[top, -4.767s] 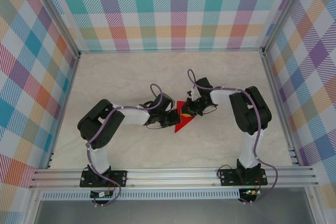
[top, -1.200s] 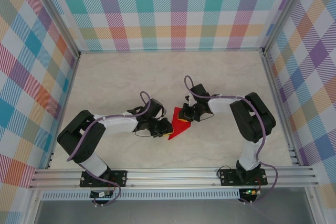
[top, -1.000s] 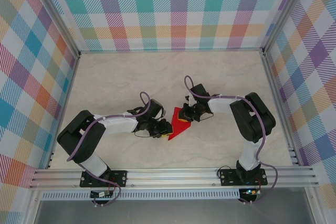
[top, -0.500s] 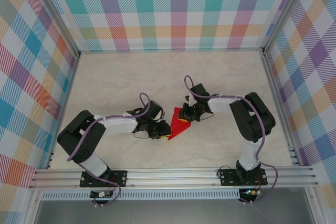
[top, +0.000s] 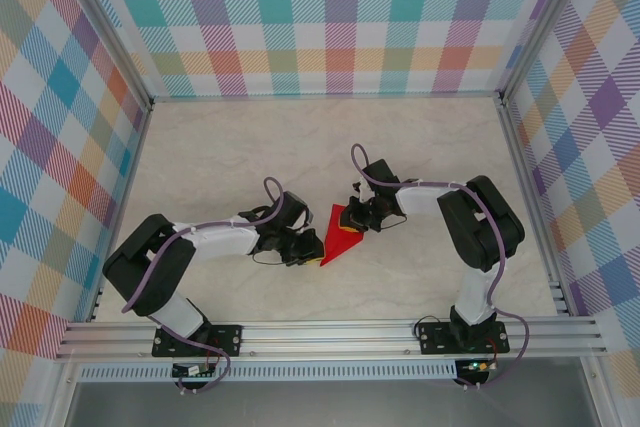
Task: Fold a paper plane with a square sheet of paper (pick it up from the middle)
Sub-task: Fourth fold the wing at the center of the table.
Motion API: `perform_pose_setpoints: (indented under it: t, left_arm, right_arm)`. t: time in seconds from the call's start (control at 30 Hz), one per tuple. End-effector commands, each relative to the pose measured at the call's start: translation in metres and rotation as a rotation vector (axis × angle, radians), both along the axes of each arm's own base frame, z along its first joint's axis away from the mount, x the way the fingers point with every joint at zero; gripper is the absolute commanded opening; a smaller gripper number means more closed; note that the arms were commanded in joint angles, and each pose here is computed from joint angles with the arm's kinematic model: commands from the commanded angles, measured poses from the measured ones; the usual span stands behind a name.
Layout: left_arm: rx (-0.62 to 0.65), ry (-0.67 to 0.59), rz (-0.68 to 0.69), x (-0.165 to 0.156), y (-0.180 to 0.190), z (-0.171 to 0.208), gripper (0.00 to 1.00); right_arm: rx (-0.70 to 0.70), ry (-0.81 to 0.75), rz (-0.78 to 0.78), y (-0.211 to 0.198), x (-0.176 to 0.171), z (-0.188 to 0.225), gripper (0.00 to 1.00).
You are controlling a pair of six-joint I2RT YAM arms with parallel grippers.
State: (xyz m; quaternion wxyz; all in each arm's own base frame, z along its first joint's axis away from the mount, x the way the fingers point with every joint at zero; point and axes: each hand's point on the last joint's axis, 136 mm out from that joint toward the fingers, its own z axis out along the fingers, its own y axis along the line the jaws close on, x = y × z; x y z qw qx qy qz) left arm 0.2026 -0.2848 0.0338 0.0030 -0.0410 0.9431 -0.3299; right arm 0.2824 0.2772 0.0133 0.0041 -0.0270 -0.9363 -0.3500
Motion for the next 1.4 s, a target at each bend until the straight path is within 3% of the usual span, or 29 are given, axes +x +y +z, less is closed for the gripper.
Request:
perform_pose_setpoints:
  t: [0.0,0.33,0.77,1.03,1.37]
  left_arm:
    - [-0.015,0.023,-0.015,-0.005,-0.001,-0.004,0.14]
    - [0.017,0.057,-0.032,-0.012,0.002,-0.017,0.08]
    - [0.078,0.073,-0.061,-0.018,0.006,-0.026,0.09]
    - [0.061,-0.120,-0.033,0.013,0.003,0.028,0.22]
    - [-0.075,-0.056,-0.061,0.009,-0.023,0.015,0.13]
  right_arm:
    - [-0.153,0.071,-0.033,-0.022,-0.011,-0.041,0.09]
    - [-0.157,0.076,-0.032,-0.022,-0.011,-0.043,0.09]
    - [-0.175,0.087,-0.036,-0.025,-0.013,-0.048,0.09]
    - [-0.178,0.090,-0.037,-0.026,-0.014,-0.049,0.09]
    - [-0.175,0.097,-0.035,-0.025,-0.015,-0.051,0.09]
